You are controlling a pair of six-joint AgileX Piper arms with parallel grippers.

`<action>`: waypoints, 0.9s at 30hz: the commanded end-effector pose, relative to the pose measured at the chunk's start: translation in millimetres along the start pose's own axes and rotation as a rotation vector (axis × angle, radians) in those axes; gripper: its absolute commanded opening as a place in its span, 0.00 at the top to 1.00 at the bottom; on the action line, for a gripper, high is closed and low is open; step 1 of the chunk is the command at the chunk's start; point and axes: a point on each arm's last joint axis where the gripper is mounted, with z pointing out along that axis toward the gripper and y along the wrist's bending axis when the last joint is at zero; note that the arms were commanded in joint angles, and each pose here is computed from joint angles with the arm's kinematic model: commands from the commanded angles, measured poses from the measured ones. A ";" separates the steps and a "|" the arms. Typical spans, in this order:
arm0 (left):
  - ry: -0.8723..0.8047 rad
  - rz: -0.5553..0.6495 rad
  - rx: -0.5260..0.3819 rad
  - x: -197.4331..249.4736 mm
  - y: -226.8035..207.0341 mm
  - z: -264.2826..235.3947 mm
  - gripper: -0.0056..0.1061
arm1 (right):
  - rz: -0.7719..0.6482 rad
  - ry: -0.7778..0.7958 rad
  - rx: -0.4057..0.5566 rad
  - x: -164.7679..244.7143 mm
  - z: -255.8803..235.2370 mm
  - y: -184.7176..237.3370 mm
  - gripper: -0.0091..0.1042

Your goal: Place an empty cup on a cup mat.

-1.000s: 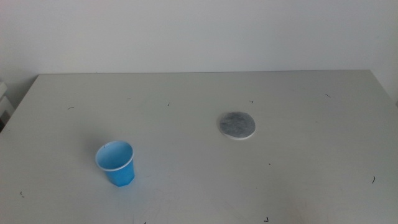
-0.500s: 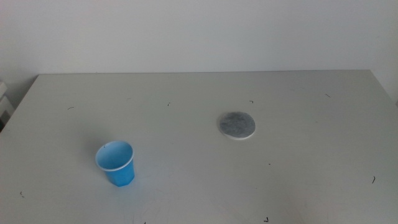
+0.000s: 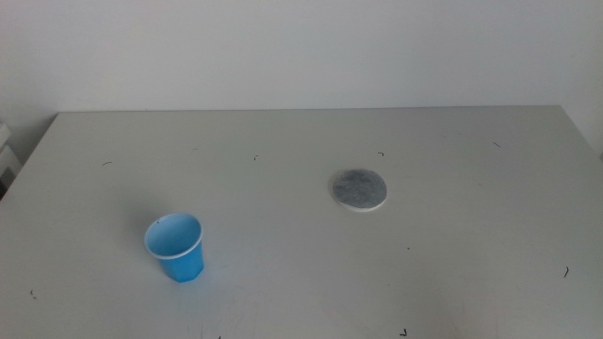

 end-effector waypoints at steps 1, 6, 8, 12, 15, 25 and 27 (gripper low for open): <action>-0.075 0.002 0.014 -14.2 -1.5 -0.5 0.01 | -0.019 -0.110 0.000 -11.0 -3.0 0.1 0.09; -0.023 -0.006 0.042 -20.7 -5.1 18.2 0.01 | -0.019 -0.110 0.000 -11.0 -3.0 0.1 0.09; 0.004 -0.011 0.058 -22.9 -7.0 26.7 0.01 | -0.019 -0.110 0.000 -11.0 -3.0 0.1 0.09; 0.067 -0.024 0.102 -28.1 -12.1 48.2 0.01 | -0.019 -0.110 0.000 -11.0 -3.0 0.1 0.09; 0.122 -0.015 0.118 -31.4 -14.5 67.4 0.01 | -0.019 -0.110 0.000 -11.0 -3.0 0.1 0.09; 0.277 0.001 0.200 -35.4 -26.3 124.2 0.01 | -0.019 -0.110 0.000 -11.0 -3.0 0.1 0.09; 0.298 0.024 0.209 -34.9 -33.1 133.1 0.01 | -0.019 -0.110 0.000 -11.0 -3.0 0.1 0.09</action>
